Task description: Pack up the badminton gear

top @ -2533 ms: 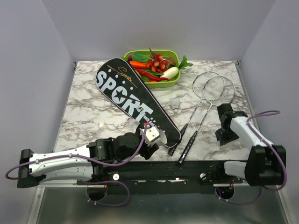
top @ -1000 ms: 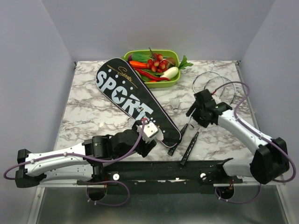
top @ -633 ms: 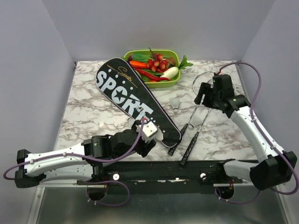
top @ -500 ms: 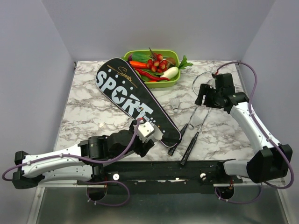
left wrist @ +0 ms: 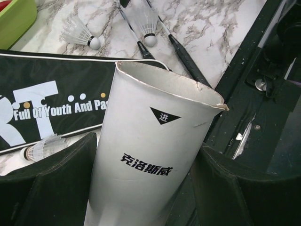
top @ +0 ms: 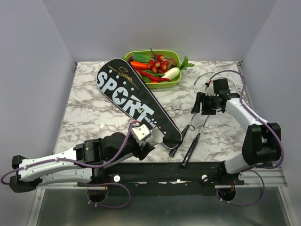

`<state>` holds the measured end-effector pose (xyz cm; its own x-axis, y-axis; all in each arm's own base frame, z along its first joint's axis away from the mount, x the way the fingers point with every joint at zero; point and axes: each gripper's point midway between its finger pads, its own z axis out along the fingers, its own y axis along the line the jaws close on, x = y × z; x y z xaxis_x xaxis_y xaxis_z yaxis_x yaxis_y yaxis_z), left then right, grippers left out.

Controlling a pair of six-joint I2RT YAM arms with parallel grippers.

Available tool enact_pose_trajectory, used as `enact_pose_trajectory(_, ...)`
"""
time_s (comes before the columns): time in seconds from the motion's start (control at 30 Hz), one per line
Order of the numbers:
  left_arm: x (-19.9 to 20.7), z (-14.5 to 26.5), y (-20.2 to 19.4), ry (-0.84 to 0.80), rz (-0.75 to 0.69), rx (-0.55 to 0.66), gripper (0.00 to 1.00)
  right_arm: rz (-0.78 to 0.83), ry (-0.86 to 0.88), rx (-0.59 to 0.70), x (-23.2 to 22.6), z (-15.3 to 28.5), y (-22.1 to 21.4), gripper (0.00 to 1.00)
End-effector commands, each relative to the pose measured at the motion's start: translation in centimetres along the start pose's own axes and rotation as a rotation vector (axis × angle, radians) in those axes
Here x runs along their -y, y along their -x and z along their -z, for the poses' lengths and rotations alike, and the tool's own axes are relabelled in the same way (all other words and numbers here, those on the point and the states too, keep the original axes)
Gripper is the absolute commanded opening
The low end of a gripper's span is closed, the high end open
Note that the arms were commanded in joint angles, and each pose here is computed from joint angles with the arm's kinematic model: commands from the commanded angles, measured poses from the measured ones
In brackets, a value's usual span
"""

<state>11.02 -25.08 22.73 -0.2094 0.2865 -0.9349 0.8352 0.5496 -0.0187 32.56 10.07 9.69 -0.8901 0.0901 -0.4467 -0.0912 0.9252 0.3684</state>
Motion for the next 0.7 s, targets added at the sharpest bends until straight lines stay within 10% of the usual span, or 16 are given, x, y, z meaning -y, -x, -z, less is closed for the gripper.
enact_pose_trajectory(0.0,1.3,0.7,-2.4,-0.018,0.270,-0.071,0.00,-0.008,0.056,-0.010,-0.2,-1.3,-0.1,0.75)
enact_pose_trajectory(0.4,0.8,0.3,-3.1,0.017,0.244,-0.094,0.00,-0.038,0.128,-0.115,-0.6,-2.8,-3.6,0.69)
enact_pose_trajectory(0.67,1.2,-0.3,-3.4,0.001,0.245,-0.095,0.00,-0.071,0.153,-0.140,-0.9,-2.6,-5.3,0.14)
